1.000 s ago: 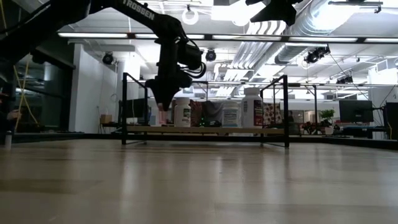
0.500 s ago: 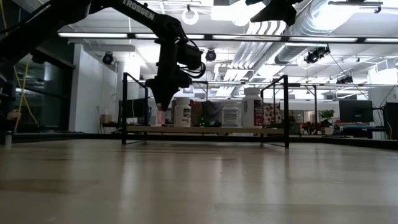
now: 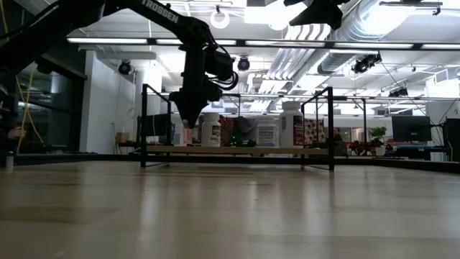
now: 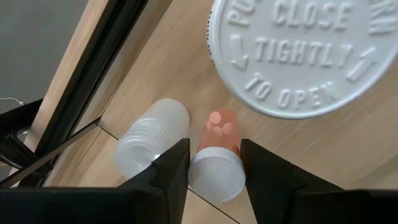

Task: Pick and place medicine bottles onto shelf by color
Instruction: Put the orange pill bottle on the shelf, then put the green pill bottle on the shelf

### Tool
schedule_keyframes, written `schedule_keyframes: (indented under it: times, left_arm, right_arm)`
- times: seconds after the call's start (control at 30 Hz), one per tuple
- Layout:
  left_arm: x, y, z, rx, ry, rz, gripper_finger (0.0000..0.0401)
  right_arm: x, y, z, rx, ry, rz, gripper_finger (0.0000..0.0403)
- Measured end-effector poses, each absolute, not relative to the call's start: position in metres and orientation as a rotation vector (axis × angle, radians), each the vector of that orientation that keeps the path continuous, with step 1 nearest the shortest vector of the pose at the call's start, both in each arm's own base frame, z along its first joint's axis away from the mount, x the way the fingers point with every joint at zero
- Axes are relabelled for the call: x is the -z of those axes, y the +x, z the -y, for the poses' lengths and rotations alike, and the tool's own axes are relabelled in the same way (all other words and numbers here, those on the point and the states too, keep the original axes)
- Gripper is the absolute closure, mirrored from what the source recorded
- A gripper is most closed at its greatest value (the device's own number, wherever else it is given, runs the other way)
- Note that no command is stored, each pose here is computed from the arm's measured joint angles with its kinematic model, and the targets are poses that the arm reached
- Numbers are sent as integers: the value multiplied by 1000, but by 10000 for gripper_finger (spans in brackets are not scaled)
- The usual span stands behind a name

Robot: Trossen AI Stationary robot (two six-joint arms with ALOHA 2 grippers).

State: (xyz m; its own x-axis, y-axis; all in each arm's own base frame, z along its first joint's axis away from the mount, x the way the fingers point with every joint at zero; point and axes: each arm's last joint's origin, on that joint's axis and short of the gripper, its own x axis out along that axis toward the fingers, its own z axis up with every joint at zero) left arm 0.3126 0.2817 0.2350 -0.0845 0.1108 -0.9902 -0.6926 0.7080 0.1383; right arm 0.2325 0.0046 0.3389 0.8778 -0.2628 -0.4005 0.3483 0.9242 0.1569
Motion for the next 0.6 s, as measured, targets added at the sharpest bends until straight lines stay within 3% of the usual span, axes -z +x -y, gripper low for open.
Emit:
schedule_keyframes:
  times: [0.6]
  left_arm:
    - [-239, 315, -284, -705, -467, -1487, 215]
  right_arm:
    - [-339, 233, -5, 326, 251, -380, 155]
